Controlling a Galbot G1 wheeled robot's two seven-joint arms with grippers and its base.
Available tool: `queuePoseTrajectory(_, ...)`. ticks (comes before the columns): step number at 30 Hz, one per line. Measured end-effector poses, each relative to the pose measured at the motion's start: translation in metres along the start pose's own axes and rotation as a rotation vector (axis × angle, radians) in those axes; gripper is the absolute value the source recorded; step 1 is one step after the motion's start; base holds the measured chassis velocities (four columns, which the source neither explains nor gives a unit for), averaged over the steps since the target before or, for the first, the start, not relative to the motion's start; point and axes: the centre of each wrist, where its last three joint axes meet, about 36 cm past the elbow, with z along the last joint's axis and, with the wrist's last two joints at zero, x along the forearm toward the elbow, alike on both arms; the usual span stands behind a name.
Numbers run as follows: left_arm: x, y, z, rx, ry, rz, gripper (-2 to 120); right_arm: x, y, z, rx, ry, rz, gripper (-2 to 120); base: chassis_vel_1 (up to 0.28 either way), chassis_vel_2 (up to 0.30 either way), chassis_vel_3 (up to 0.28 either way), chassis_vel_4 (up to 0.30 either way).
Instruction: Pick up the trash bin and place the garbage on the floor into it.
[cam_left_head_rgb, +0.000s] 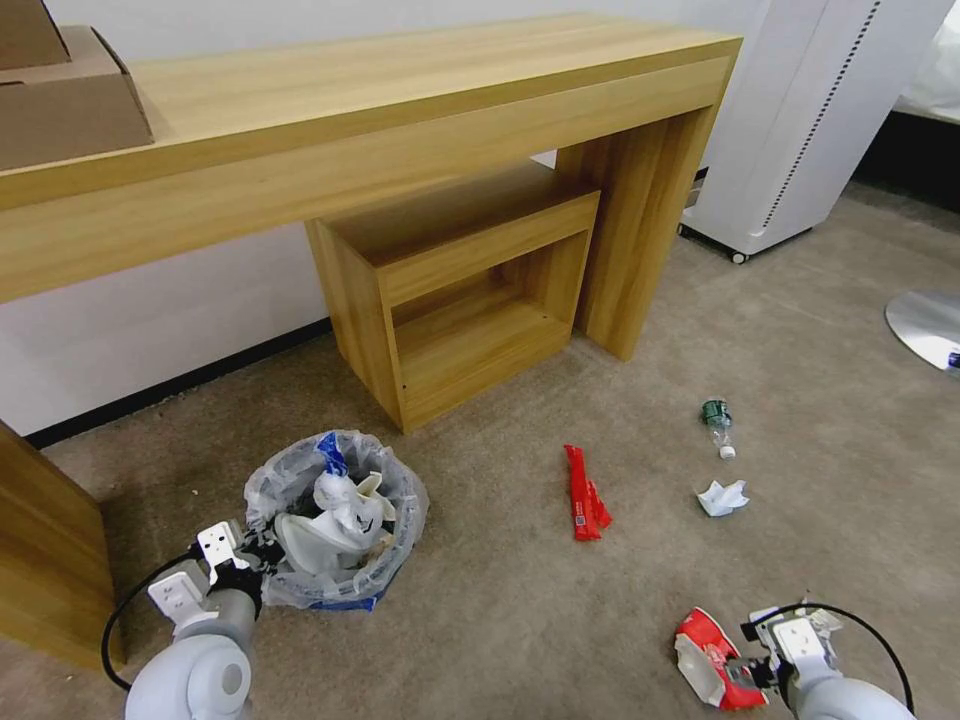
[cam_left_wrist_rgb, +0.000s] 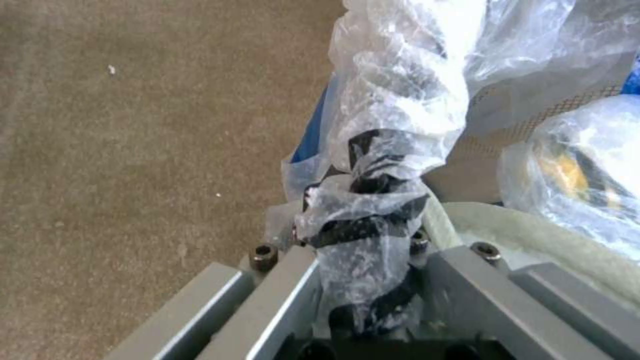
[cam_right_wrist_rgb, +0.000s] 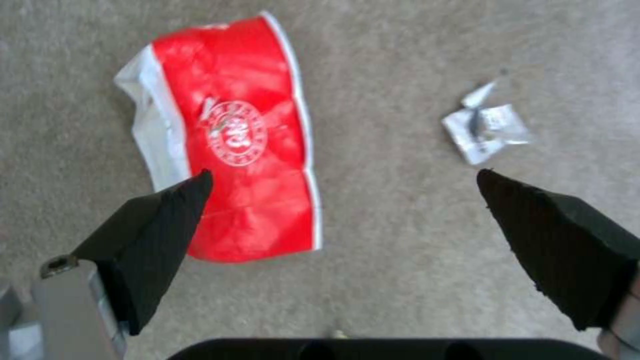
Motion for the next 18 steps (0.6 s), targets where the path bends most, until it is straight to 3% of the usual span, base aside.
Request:
queuePoseTrajectory(10, -0.002, 0.001, 0.000, 0.000, 0.003, -0.005, 0, -0.022, 0.034, 0.000, -0.009, -0.043, -0.069, 96, 0.000, 0.000, 0.000, 0.000)
queuePoseTrajectory(18, -0.001, 0.007, -0.002, 0.000, 0.000, -0.018, 0, -0.042, 0.058, 0.008, 0.005, -0.045, -0.088, 84, 0.000, 0.000, 0.000, 0.000)
